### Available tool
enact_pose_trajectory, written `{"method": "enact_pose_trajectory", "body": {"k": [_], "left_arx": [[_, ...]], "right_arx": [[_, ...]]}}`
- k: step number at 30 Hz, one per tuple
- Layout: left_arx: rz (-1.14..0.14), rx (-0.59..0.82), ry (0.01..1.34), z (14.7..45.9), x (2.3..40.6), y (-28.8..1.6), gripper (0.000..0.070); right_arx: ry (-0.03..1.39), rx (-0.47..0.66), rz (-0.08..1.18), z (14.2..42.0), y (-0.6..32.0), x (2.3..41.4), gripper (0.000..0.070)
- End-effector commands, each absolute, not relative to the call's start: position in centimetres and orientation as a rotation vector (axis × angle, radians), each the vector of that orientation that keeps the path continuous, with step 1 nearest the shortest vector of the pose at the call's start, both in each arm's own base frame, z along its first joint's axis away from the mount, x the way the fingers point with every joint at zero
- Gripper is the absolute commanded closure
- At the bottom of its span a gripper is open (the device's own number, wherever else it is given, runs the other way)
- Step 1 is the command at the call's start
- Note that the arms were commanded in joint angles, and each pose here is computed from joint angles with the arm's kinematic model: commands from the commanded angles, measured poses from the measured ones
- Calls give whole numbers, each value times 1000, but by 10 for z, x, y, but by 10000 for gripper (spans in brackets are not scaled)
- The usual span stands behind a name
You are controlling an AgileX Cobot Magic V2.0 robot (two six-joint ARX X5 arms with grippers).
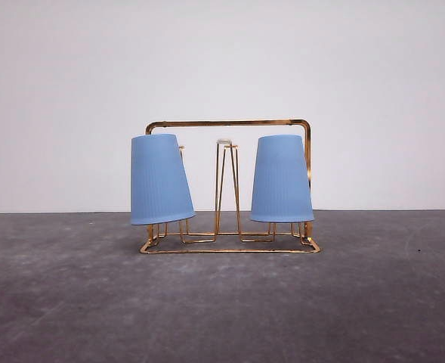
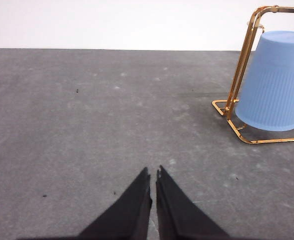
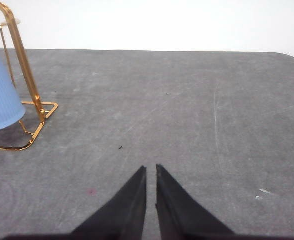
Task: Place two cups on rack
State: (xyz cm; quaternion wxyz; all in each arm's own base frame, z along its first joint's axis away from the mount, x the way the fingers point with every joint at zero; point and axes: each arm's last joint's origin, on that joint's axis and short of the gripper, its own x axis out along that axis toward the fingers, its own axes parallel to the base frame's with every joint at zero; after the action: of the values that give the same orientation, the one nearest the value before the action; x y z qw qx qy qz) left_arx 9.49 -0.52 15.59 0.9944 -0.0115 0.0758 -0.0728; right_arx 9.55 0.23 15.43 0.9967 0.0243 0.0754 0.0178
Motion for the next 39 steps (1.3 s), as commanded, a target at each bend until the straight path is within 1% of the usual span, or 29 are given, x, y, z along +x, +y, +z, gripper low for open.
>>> {"method": "enact_pose_trajectory", "body": {"k": [1,39], "left_arx": [[-146,-14,167,151,95,-5,700],[-146,-14,167,151,95,-5,700]], "right_arx": [[144,44,33,154,2,96,668],[144,44,33,154,2,96,668]]}}
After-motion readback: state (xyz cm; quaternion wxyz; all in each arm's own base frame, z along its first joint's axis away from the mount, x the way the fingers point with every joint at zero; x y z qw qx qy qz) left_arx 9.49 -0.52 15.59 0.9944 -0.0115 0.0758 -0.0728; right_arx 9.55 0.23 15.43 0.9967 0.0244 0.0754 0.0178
